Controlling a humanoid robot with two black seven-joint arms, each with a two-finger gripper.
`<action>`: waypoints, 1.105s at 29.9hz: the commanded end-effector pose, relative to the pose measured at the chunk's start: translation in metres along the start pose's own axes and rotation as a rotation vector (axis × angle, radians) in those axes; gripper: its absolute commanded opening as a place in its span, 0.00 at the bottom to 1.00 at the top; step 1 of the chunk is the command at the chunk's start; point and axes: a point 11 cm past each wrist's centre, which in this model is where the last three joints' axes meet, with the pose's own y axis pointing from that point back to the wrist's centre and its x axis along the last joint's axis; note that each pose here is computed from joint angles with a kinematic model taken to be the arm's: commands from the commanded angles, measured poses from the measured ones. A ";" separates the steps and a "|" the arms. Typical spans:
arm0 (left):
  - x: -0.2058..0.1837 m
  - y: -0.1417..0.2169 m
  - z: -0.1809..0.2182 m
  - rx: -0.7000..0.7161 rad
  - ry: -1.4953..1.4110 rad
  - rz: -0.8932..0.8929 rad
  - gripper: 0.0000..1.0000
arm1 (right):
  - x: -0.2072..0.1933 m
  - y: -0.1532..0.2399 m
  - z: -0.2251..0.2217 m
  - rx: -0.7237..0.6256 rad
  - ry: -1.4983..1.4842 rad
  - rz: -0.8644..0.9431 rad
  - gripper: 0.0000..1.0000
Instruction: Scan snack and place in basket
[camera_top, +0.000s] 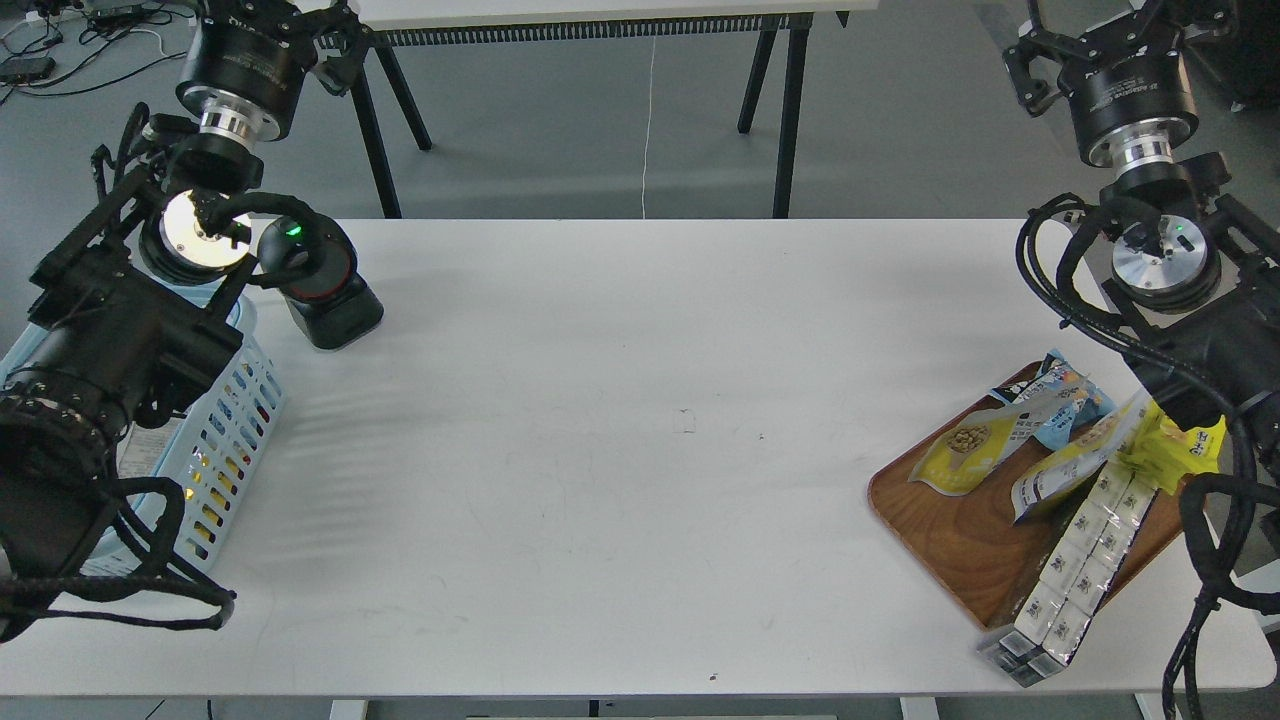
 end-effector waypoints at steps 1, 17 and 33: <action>0.000 0.000 0.000 -0.003 -0.003 0.000 1.00 | 0.002 0.000 -0.004 -0.001 0.008 0.002 1.00; -0.004 -0.005 0.013 -0.024 -0.013 -0.011 1.00 | -0.070 -0.028 -0.057 -0.083 0.301 -0.277 0.99; 0.006 -0.002 0.033 -0.042 -0.048 0.004 1.00 | -0.231 -0.023 0.000 -0.501 1.379 -1.025 0.98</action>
